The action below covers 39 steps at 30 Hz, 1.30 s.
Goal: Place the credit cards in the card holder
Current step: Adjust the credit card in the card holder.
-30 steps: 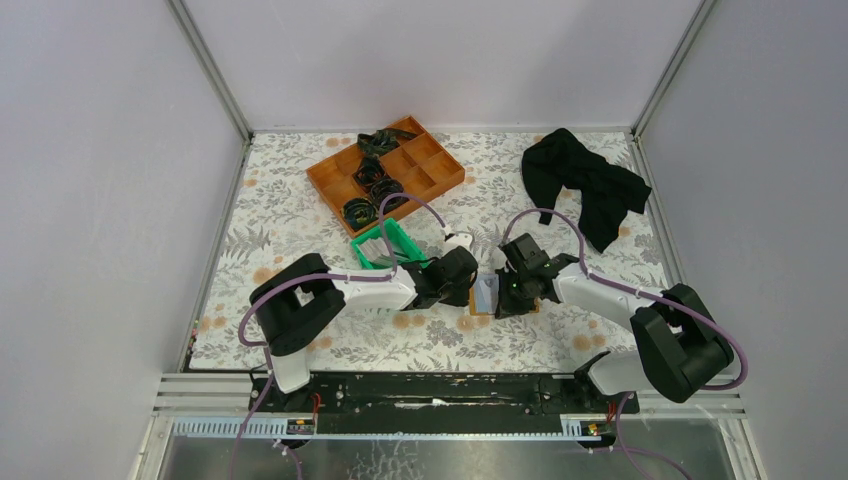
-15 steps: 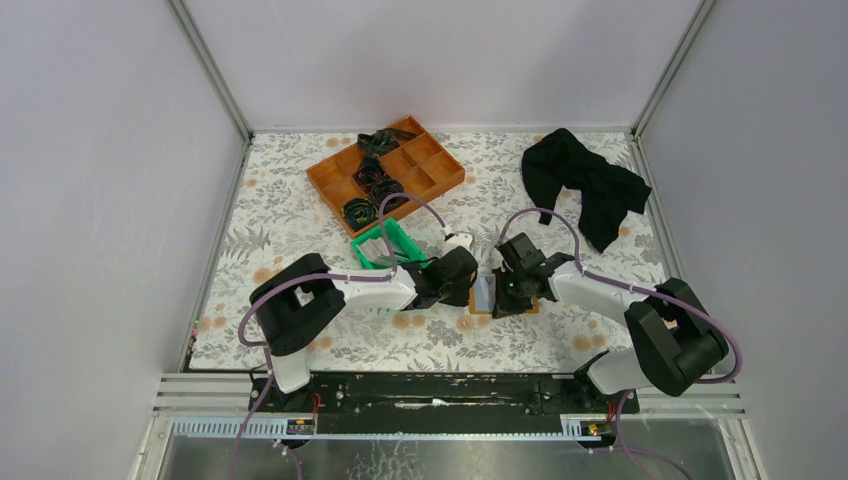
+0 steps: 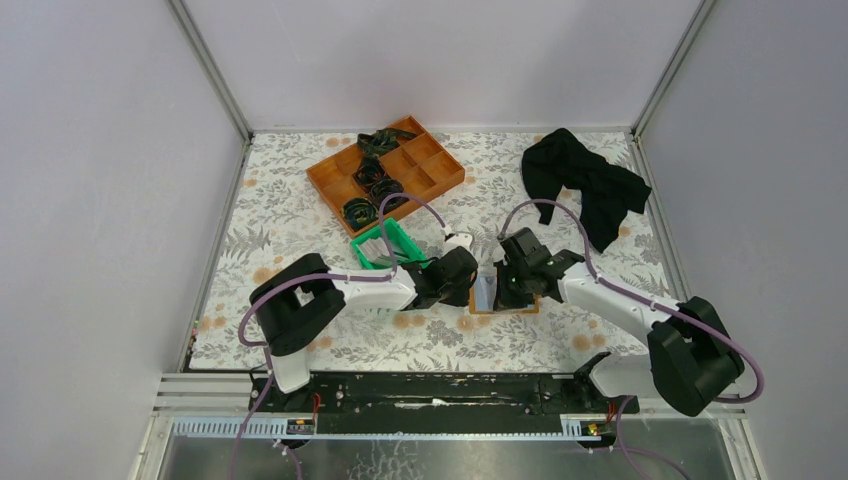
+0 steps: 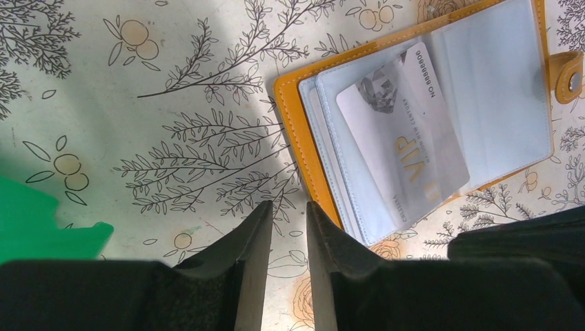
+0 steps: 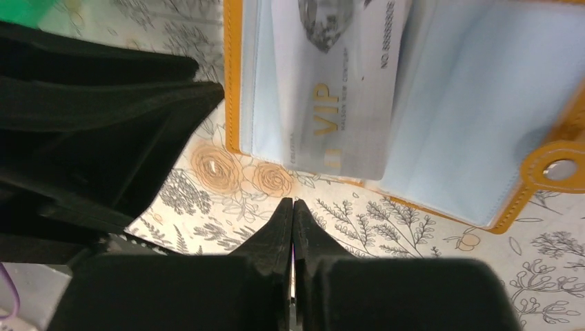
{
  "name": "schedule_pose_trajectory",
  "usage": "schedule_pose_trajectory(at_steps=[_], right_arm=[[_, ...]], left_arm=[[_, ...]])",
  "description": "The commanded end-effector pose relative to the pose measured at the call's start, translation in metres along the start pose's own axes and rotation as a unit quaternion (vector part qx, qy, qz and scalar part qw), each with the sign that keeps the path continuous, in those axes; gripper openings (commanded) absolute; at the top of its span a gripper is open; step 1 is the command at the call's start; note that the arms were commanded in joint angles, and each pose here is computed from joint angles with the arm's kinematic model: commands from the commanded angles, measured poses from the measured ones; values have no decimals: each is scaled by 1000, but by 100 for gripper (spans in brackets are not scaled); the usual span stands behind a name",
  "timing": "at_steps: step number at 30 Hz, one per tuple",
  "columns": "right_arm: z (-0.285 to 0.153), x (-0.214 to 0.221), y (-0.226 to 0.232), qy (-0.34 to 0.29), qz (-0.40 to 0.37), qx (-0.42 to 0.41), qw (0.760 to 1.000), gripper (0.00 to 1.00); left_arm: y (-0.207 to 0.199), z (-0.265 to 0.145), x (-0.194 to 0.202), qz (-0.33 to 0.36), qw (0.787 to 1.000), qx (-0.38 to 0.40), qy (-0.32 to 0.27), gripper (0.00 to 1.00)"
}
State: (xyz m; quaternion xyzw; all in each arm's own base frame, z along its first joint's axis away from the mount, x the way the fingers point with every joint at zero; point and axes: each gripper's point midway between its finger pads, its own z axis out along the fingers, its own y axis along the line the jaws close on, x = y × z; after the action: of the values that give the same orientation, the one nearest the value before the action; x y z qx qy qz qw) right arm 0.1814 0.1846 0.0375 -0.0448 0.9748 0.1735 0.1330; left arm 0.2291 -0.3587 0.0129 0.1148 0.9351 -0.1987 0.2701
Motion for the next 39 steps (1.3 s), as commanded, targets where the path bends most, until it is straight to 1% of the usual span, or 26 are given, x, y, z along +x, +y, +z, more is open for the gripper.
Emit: schedule_pose_trajectory(at_steps=[1,4,7,13,22,39], right_arm=[[-17,-27,1,-57,13,30,998,4],[-17,-34,-5,-68,21,52,996,4],[-16,-40,-11,-75,30,70,994,0],[-14,-51,-26,-86,54,88,991,0],[-3,-49,-43,-69,76,102,989,0],[11,-33,-50,-43,93,97,990,0]], left_arm=[[31,8,66,14,994,-41,103,32],[32,7,66,15,994,-41,103,32],[32,6,67,17,994,-41,104,32],[35,3,69,18,993,-42,106,32],[36,3,71,17,993,-42,109,32],[35,4,73,13,993,-39,111,32]])
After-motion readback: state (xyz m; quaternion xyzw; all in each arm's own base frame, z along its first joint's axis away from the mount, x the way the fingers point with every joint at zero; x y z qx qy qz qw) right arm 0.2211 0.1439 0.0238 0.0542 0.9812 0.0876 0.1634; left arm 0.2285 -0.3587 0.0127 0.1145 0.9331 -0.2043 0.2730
